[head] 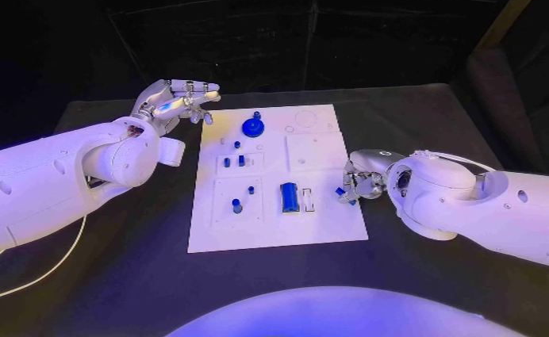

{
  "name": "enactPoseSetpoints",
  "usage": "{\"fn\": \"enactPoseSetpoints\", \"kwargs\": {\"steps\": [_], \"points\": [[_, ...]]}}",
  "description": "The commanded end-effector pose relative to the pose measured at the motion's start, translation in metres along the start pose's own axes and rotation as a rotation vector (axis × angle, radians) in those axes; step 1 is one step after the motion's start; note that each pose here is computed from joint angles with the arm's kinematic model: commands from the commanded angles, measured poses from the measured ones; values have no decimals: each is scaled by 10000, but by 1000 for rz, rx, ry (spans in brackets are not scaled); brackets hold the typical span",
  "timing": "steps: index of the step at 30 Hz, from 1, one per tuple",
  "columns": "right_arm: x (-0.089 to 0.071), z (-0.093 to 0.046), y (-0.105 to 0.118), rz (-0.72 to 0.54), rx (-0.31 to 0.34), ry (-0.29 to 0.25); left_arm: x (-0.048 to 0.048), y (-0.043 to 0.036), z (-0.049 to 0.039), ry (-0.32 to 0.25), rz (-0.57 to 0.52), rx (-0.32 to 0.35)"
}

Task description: Assemble the parts on the task board

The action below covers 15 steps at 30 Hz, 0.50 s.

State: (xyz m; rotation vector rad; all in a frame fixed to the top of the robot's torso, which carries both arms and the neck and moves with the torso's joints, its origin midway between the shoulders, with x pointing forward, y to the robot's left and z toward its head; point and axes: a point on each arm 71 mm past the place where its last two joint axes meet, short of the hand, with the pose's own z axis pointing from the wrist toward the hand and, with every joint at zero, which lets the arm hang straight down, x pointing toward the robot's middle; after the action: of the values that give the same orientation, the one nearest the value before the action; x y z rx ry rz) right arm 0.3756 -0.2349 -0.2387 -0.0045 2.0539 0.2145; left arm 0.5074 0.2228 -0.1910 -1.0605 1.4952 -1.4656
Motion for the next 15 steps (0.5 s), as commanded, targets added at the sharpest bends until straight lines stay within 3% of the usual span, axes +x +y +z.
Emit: {"fn": "enactPoseSetpoints", "kwargs": {"steps": [1, 6, 15], "points": [[52, 8, 6, -62, -3, 21, 12, -12, 7, 4, -4, 4], [51, 5, 34, -50, -9, 12, 25, -13, 12, 6, -4, 4], [-14, -63, 69, 67, -20, -72, 23, -12, 13, 5, -4, 4]]}}
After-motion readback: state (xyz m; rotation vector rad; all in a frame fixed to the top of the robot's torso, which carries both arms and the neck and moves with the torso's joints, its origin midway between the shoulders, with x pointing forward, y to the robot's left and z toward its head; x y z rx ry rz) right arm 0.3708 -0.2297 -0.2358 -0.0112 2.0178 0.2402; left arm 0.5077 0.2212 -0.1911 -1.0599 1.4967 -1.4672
